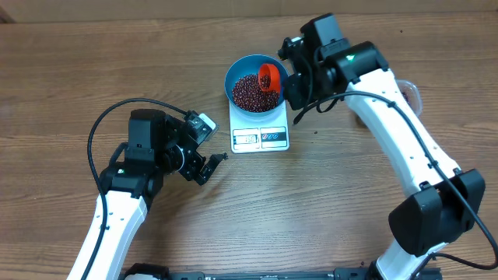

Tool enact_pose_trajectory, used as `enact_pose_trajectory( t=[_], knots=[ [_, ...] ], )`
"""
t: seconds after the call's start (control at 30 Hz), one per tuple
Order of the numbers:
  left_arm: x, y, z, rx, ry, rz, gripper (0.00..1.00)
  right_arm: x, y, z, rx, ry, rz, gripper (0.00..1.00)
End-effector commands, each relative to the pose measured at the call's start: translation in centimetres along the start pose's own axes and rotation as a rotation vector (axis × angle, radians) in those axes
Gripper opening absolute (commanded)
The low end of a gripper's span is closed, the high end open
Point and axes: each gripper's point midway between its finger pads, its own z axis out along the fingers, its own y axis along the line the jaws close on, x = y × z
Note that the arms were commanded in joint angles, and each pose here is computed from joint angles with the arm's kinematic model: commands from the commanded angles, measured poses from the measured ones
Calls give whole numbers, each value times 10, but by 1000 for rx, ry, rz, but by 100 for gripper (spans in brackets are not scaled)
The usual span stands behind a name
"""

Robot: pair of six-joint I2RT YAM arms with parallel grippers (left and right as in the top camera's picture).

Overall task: Scoop item into bowl and weigh 150g on scale
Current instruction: 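Move the scoop over the teal bowl and pour beans in, then bring the scoop back to the bean tub with the right gripper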

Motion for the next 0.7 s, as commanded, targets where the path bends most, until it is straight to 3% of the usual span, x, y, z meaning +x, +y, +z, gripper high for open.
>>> enact_pose_trajectory(
  t=[0.0,0.33,0.67],
  knots=[
    [-1,1,0,-4,-2,-8,100,-16,10,-25,-125,-86,-2,4],
    [-1,1,0,-4,-2,-8,100,-19,-2,-62,-358,-184,37,4],
    [-1,1,0,-4,-2,-8,100,12,-52,-153,-326,-334,127,4]
  ],
)
